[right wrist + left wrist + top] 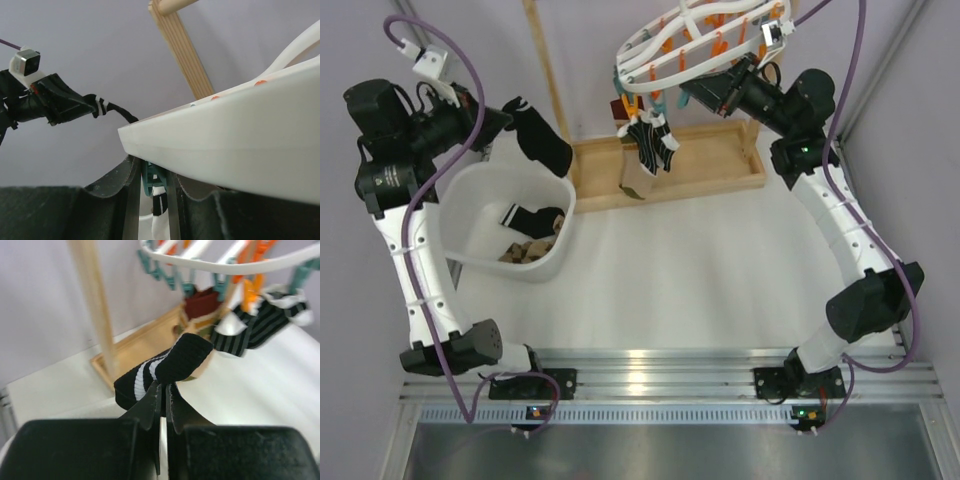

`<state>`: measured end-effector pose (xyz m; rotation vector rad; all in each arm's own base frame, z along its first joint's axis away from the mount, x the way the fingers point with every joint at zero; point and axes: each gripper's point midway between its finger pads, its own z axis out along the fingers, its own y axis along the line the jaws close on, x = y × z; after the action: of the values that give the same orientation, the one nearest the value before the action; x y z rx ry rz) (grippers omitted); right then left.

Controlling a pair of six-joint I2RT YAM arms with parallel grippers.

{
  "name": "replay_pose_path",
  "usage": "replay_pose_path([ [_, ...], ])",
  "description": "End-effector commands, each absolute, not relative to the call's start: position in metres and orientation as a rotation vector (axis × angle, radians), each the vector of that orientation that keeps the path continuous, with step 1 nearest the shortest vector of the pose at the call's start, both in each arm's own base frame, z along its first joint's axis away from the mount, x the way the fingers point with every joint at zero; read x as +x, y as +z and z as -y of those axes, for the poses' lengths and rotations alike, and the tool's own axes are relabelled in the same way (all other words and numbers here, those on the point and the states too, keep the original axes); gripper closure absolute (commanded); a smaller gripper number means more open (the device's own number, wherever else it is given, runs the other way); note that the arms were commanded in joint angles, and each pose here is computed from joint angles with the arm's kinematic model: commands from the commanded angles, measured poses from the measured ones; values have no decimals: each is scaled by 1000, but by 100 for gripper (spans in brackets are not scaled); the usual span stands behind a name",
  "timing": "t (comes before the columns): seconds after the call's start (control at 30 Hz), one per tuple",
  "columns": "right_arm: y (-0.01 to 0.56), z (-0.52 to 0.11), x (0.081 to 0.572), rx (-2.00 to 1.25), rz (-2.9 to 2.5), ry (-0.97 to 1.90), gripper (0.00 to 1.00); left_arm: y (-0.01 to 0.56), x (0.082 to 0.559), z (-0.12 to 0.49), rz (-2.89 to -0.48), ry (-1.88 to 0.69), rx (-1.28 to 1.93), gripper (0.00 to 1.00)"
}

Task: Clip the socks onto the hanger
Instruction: Clamp the sock onto the hanger.

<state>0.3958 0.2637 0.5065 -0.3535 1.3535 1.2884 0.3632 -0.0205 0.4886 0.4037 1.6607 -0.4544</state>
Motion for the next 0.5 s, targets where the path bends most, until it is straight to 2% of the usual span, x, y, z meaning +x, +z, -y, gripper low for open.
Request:
replay_pose_path([
  [0.0,520,-256,408,-271,-1313,1223,100,504,325,71,-1560,-638,587,100],
  [0.2,529,-263,399,-312,-1291,1207,100,486,300,144,-1522,-797,727,100],
  [0.23,529,-263,399,-313,-1293,1207,100,480,290,170,-1532,-898,750,100],
  [0.43,527,-269,397,-309,-1306,1248,100,498,279,240,-1407,-1105,828,100],
  [0.47,527,-270,395,-313,-1305,1253,100,492,289,250,-1426,-1117,815,100],
])
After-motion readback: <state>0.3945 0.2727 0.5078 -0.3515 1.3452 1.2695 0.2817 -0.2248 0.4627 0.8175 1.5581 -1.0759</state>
